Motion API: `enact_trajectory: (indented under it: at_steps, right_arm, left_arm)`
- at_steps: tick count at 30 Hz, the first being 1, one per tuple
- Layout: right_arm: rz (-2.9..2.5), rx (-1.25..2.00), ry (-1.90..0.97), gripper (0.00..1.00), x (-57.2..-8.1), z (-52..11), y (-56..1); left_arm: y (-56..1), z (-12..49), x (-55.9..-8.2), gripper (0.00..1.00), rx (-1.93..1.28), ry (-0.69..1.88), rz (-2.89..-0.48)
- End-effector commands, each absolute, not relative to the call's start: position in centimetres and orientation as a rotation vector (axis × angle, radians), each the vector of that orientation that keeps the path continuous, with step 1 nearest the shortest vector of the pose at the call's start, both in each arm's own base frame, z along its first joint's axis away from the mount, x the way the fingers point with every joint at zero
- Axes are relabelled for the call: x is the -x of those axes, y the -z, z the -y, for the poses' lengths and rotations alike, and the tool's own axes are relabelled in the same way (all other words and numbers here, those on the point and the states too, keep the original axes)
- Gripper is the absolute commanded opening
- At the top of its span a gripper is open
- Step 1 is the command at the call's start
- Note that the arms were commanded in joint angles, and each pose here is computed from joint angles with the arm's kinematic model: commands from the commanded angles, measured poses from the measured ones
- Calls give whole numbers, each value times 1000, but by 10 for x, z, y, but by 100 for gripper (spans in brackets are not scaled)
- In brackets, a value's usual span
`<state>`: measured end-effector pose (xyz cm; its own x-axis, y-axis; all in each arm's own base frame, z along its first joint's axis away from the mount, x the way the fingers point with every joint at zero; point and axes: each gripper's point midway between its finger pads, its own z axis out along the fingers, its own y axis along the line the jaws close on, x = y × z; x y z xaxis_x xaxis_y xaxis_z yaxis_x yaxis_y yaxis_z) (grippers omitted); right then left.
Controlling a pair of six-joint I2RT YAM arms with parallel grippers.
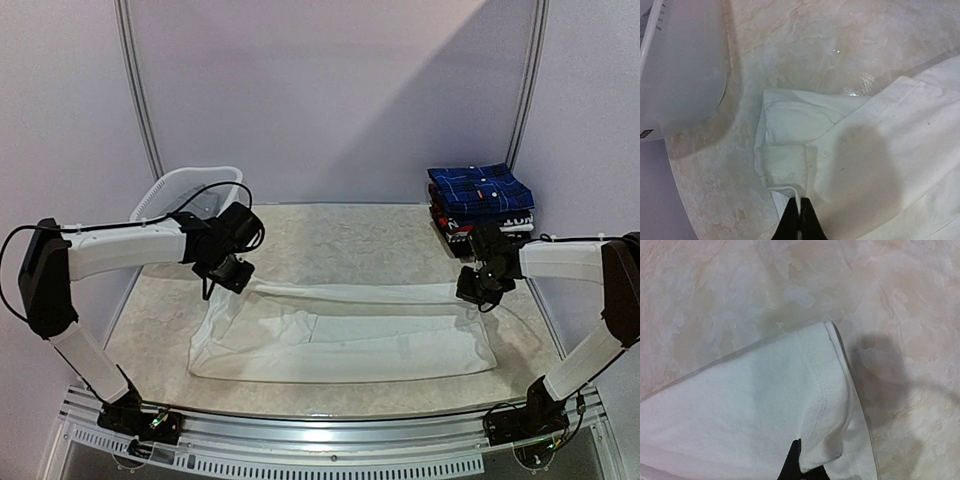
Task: Fold and stack the mixed laundry pile
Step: Fold the 1/3-folded T-shirt at the center of the board, then adjust the rectangle-folded T-shirt at the center of the board.
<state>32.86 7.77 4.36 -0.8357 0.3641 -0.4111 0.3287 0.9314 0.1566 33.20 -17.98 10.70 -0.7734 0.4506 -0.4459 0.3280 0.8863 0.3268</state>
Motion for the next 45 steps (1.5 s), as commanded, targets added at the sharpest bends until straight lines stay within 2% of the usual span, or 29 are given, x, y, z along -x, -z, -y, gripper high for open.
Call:
enact_trajectory:
  at_steps: [1, 5, 9, 10, 12, 15, 16, 20, 21, 22, 25, 28, 32, 36, 45]
  right_arm:
    - [-2655, -506, -107, 1, -323, -75, -40]
    - [-2663, -526, -104, 3, -317, -74, -33]
    - [-2668, -548, -102, 9, -312, -72, -28]
    - [-2666, -555, -102, 11, -312, -71, -28]
    - [-2671, -557, -104, 24, -309, -71, -28]
    - [-2667, -563, -90, 54, -304, -68, -33]
    - [-2659, -563, -86, 61, -303, -66, -37]
    - [-2593, -535, -129, 70, -305, -67, -66]
    - [-2567, -518, -156, 72, -307, -69, -77]
    - [-2554, -504, -178, 72, -308, -71, -83]
    - [-2493, -430, -257, 73, -315, -81, -105]
    - [-2438, -346, -362, 73, -324, -98, -119]
    - [-2390, -202, -526, 72, -336, -137, -130]
    - [-2407, -129, -563, 71, -339, -162, -122]
    - [-2445, -98, -575, 70, -347, -176, -102]
  left_arm:
    - [-98, 168, -312, 0, -560, -363, -2571]
    - [-76, 164, -302, 0, -565, -382, -2628]
    - [-62, 166, -290, 0, -549, -353, -2692]
    - [-60, 168, -286, 5, -551, -333, -2711]
    - [-58, 170, -275, 17, -552, -298, -2755]
    - [-67, 179, -260, 31, -568, -171, -2800]
    - [-74, 182, -256, 36, -568, -119, -2794]
    - [-115, 179, -266, 60, -462, -31, -2648]
    - [-121, 172, -272, 63, -405, -54, -2612]
    - [-123, 167, -277, 63, -363, -50, -2591]
    - [-109, 157, -294, 55, -263, 32, -2597]
    - [-98, 162, -312, 50, -218, 124, -2576]
    - [-82, 169, -333, 49, -182, 196, -2575]
    - [-65, 165, -350, 49, -135, 216, -2581]
    - [-32, 151, -360, 47, -71, 157, -2619]
